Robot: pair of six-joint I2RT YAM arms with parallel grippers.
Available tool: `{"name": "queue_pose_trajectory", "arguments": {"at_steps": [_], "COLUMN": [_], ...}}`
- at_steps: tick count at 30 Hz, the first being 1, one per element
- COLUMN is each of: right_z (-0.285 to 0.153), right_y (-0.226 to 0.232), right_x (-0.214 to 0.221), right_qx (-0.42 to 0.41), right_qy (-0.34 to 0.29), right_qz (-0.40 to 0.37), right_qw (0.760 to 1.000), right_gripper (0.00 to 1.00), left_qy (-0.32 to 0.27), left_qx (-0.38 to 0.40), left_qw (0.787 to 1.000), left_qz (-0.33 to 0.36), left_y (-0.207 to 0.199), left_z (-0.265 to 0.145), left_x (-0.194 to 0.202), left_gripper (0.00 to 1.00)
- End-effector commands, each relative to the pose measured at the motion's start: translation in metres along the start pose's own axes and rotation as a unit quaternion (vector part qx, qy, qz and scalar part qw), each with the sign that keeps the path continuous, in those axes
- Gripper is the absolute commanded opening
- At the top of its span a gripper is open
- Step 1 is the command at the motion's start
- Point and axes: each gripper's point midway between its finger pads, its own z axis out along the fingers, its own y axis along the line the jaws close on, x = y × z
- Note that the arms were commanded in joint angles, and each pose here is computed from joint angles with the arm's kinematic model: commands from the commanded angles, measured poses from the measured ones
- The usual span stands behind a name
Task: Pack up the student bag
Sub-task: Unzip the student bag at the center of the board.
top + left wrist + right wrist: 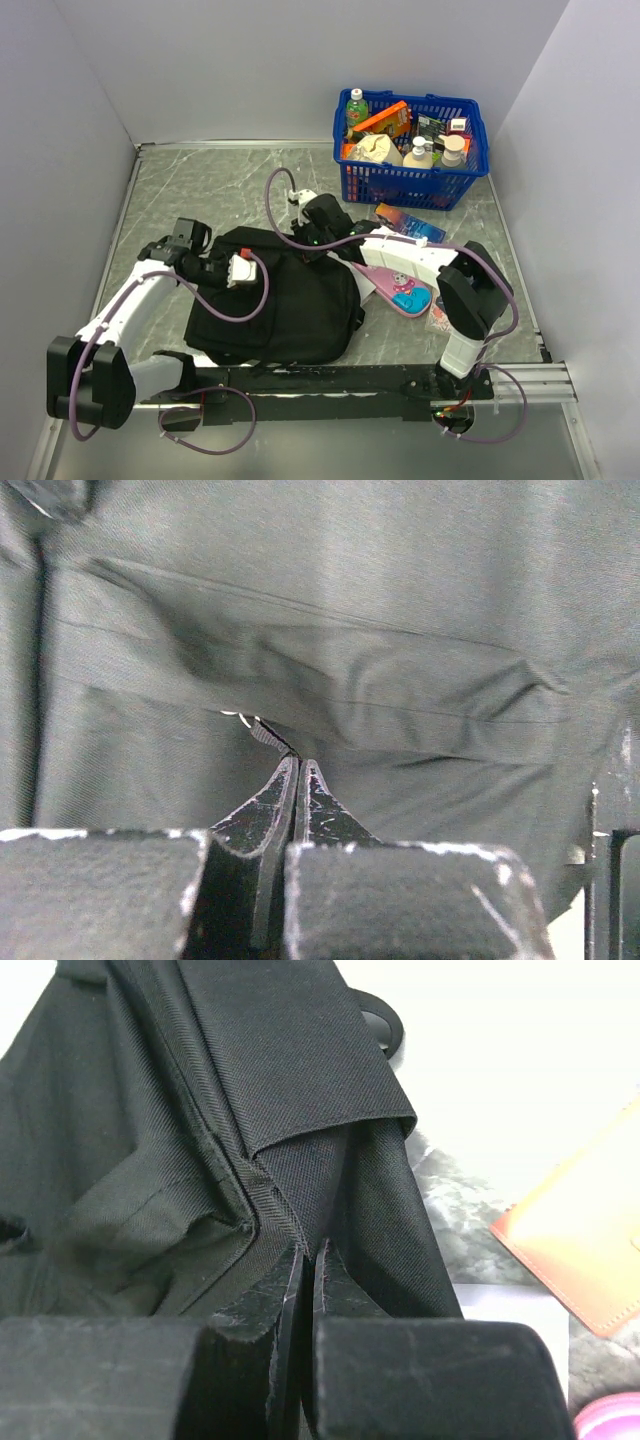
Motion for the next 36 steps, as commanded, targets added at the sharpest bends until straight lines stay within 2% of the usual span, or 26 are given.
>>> {"name": "queue_pose_trajectory", "arguments": {"at_steps": [1,7,12,20,21,22,23,25,26,27,29,31,32,36], "right_z": [-0.02,-0.021,-0.02,-0.017,-0.019,-0.018,-0.018,-0.017,-0.019,-0.02,-0.028,-0.033,-0.037,-0.048], "right_y": [-0.045,-0.056,-0.066,-0.054,-0.049,-0.043,-0.038,-0.027,-0.023,-0.02,-0.02,-0.019,-0.019,-0.016], "right_x": [-0.05,-0.044,-0.04,-0.04,-0.041,-0.04,-0.042,-0.038,-0.039,-0.038,-0.037,-0.037,-0.034,-0.038], "right_qx": [0.09,0.119,0.14,0.109,0.098,0.092,0.088,0.087,0.085,0.084,0.081,0.078,0.078,0.068], "right_qy": [-0.09,-0.092,-0.09,-0.105,-0.109,-0.107,-0.108,-0.1,-0.104,-0.107,-0.116,-0.122,-0.122,-0.139], "right_qz": [0.047,0.082,0.102,0.114,0.111,0.106,0.102,0.093,0.095,0.098,0.108,0.111,0.11,0.107], "right_qw": [0.991,0.985,0.981,0.982,0.983,0.984,0.985,0.987,0.986,0.986,0.984,0.983,0.983,0.982], "right_gripper": [0.0,0.0,0.0,0.0,0.0,0.0,0.14,0.35,0.46,0.5,0.57,0.57,0.57,0.57], "left_qy": [0.01,0.011,0.036,0.058,0.058,0.06,0.057,0.044,0.039,0.017,0.002,-0.019,-0.025,-0.006], "left_qx": [0.03,0.045,0.054,0.042,0.034,0.018,0.003,-0.053,-0.074,-0.125,-0.175,-0.219,-0.233,-0.285], "left_qw": [0.999,0.998,0.997,0.997,0.997,0.997,0.997,0.995,0.99,0.987,0.973,0.964,0.956,0.937], "left_qz": [-0.029,-0.038,-0.04,-0.038,-0.048,-0.047,-0.052,-0.076,-0.113,-0.099,-0.151,-0.151,-0.175,-0.204], "left_y": [-0.03,-0.045,-0.06,-0.08,-0.079,-0.074,-0.068,-0.039,-0.03,0.001,0.027,0.056,0.064,0.096], "left_z": [-0.001,0.002,-0.003,-0.013,-0.013,-0.014,-0.014,-0.016,-0.017,-0.02,-0.023,-0.025,-0.024,-0.022], "left_x": [0.008,0.013,0.024,0.029,0.03,0.029,0.027,0.018,0.015,0.002,-0.003,-0.009,-0.008,0.011], "left_gripper": [0.01,0.01,0.01,0.01,0.05,0.26,0.38,0.49,0.53,0.53,0.52,0.5,0.5,0.45]}}
